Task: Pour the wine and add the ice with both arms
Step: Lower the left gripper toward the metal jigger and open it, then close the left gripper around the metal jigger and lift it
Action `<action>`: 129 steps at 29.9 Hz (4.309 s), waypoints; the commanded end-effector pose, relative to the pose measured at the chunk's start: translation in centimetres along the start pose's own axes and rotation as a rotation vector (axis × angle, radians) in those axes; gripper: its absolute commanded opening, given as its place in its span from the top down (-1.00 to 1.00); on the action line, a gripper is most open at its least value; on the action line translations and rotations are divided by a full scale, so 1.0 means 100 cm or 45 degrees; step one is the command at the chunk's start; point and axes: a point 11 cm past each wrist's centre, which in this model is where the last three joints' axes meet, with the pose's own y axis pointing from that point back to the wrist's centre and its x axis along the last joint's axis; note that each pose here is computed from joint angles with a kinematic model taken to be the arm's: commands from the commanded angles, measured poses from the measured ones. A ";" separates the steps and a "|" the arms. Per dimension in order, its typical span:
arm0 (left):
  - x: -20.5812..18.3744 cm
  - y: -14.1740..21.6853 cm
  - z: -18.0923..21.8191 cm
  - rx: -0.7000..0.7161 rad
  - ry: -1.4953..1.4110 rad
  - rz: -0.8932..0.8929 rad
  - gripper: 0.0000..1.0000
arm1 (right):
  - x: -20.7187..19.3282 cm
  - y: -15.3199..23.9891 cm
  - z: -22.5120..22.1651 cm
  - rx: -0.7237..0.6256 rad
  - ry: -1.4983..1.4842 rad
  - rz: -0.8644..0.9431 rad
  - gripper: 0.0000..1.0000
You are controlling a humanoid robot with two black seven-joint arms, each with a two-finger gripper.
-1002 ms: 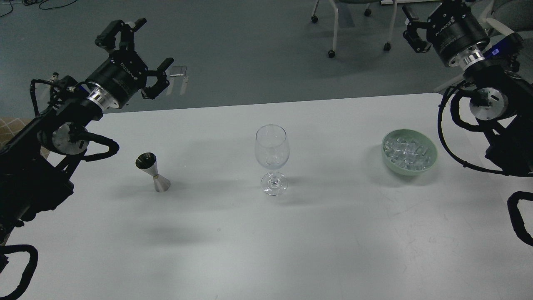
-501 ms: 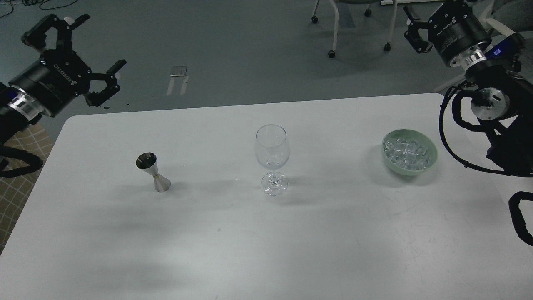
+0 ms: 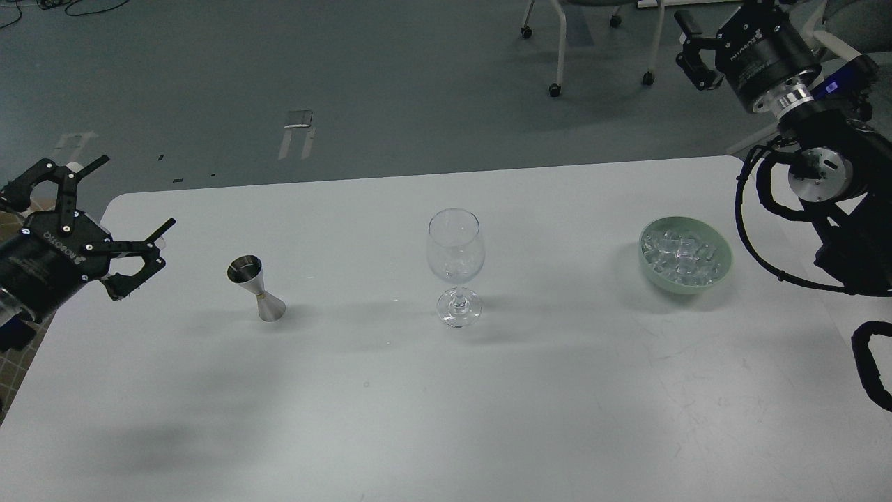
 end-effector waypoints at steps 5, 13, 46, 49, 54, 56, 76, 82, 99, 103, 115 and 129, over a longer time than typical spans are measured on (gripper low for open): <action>0.024 0.025 -0.039 0.030 0.119 0.081 -0.95 | 0.001 0.001 0.000 -0.003 0.004 0.002 -1.00; 0.037 0.035 -0.100 0.121 0.305 0.124 -0.97 | 0.001 0.001 0.001 -0.007 0.004 0.002 -1.00; 0.067 -0.042 -0.160 0.070 0.574 0.264 -0.97 | 0.004 0.006 0.014 -0.081 0.049 0.002 -1.00; 0.066 -0.043 -0.158 0.067 0.571 0.261 -0.95 | 0.004 0.006 0.014 -0.081 0.049 0.002 -1.00; 0.062 -0.051 -0.152 0.063 0.558 0.239 -0.93 | 0.003 0.005 0.015 -0.081 0.046 -0.001 -1.00; 0.061 -0.052 -0.153 0.063 0.559 0.237 -0.93 | 0.003 0.005 0.014 -0.081 0.047 0.001 -1.00; 0.061 -0.056 -0.154 0.057 0.559 0.235 -0.62 | 0.005 0.006 0.013 -0.082 0.052 0.004 -1.00; 0.059 -0.062 -0.156 0.050 0.573 0.227 -0.62 | 0.005 0.006 0.013 -0.082 0.054 0.005 -1.00; 0.058 -0.071 -0.161 0.071 0.582 0.214 -0.12 | 0.006 0.007 0.014 -0.084 0.052 0.007 -1.00; 0.058 -0.073 -0.166 0.079 0.589 0.214 -0.09 | 0.006 0.007 0.014 -0.084 0.052 0.007 -1.00; 0.056 -0.076 -0.172 0.079 0.610 0.207 0.12 | 0.006 0.007 0.014 -0.083 0.051 0.008 -1.00; 0.054 -0.078 -0.170 0.067 0.611 0.201 0.33 | 0.004 0.006 0.015 -0.083 0.047 0.004 -1.00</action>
